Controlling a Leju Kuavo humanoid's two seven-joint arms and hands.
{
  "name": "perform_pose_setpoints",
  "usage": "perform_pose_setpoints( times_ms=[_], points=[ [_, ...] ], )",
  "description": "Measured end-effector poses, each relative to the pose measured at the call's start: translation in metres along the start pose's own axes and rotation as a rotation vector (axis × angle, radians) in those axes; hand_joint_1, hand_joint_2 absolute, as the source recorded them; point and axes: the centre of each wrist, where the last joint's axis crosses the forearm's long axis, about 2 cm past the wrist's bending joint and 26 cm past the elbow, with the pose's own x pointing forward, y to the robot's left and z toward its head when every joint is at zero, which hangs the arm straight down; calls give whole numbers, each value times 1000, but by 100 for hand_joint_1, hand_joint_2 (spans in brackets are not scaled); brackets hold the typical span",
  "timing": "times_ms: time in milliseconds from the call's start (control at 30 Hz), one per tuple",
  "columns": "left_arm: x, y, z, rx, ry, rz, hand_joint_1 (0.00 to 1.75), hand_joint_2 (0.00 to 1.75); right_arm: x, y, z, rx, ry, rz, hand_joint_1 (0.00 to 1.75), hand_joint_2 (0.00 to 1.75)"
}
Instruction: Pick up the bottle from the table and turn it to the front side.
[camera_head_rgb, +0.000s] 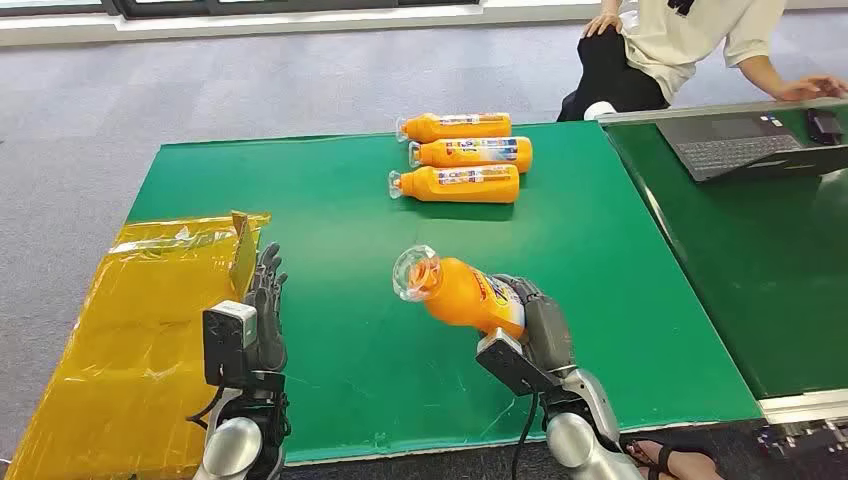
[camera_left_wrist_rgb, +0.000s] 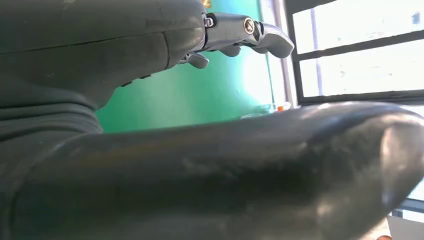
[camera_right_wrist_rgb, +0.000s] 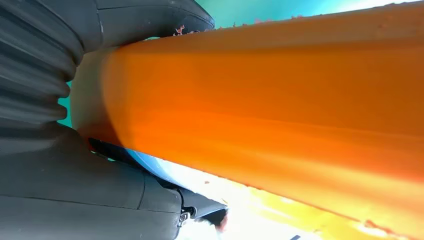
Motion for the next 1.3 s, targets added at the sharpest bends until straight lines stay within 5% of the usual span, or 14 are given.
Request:
perform_pose_setpoints(
  times_ms=[300,433,533,667,800,1300],
  points=[
    [5,-8,-9,-21,-49,-81,0,0,13,8,-14,5,-39,-155,175,175],
    [4,-10,-9,-34,-56,-91,0,175,16,12,-20,29,-43,-217,175,175],
    [6,-14,-11,-58,-79,-114,0,175,16,17,-27,57,-39,-267,175,175],
    [7,-17,-12,-79,-86,-122,0,0,17,24,-34,75,-31,-304,175,175],
    [8,-19,-12,-120,-73,-117,0,175,19,29,-42,93,-22,-341,175,175],
    [10,-32,-15,-242,-45,-110,0,175,20,43,-52,124,8,-422,175,175]
  ],
)
